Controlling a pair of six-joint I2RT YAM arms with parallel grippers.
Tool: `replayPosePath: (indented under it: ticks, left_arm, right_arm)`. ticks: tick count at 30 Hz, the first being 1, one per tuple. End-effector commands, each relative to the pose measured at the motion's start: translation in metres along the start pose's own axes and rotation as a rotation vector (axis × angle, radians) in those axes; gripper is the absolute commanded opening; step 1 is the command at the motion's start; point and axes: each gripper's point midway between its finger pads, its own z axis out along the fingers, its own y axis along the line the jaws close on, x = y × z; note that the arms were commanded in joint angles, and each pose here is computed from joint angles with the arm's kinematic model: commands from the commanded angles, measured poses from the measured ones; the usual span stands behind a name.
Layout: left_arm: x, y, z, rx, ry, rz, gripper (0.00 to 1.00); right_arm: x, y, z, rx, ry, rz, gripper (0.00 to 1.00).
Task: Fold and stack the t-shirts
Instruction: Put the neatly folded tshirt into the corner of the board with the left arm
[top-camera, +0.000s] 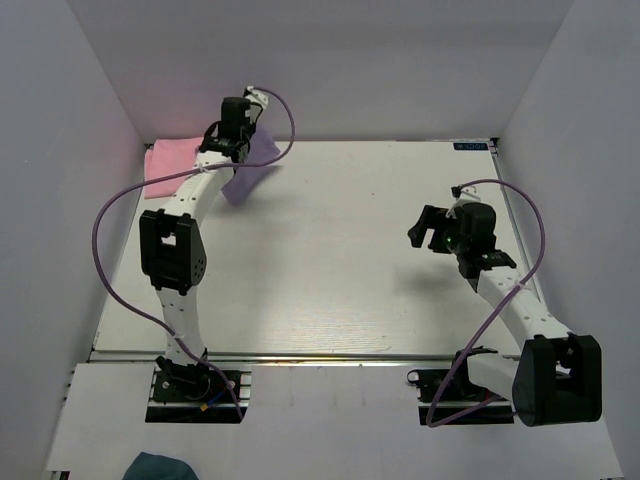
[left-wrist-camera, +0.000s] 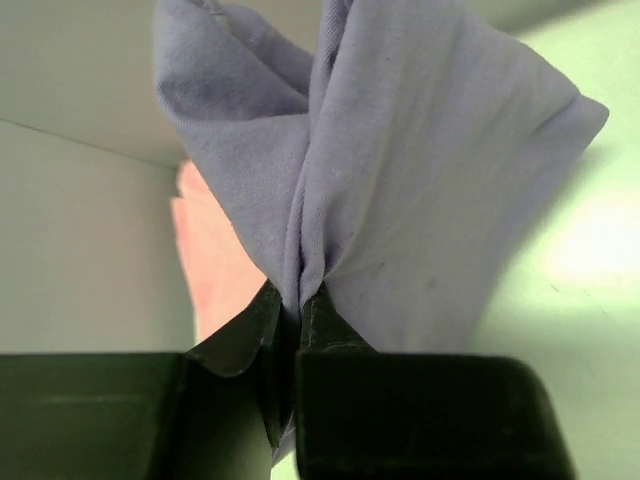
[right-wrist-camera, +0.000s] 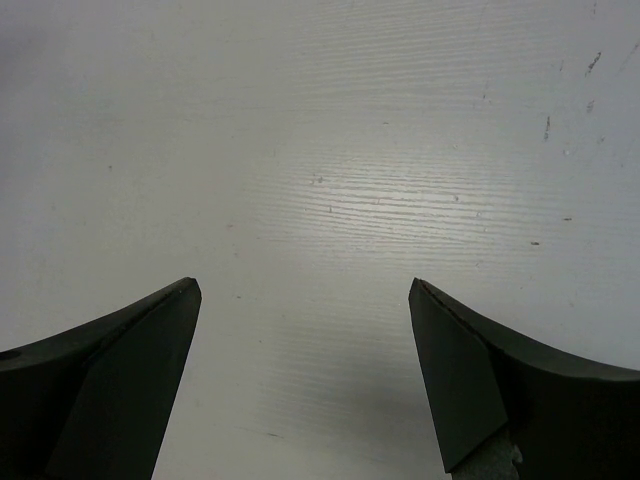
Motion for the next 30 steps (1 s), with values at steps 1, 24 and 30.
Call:
replayPosePath:
  ticks: [1,24,30]
  left_arm:
    - [-0.032,0.055,-0.004,-0.118,-0.089,-0.046,0.0]
    - [0.009,0.145,0.047,-0.275,-0.058,-0.239,0.0]
    - [0.02,0.159,0.06,-0.265,-0.077,-0.32,0.0]
  right_arm:
    - [-0.033,0.007,0.003,-0.015,-0.08,0.004,0.9]
    - [-0.042,0.017,0.012,-0.064,-0.075,0.04,0.9]
    - [-0.042,0.021,0.016,-0.081,-0.062,0.046,0.9]
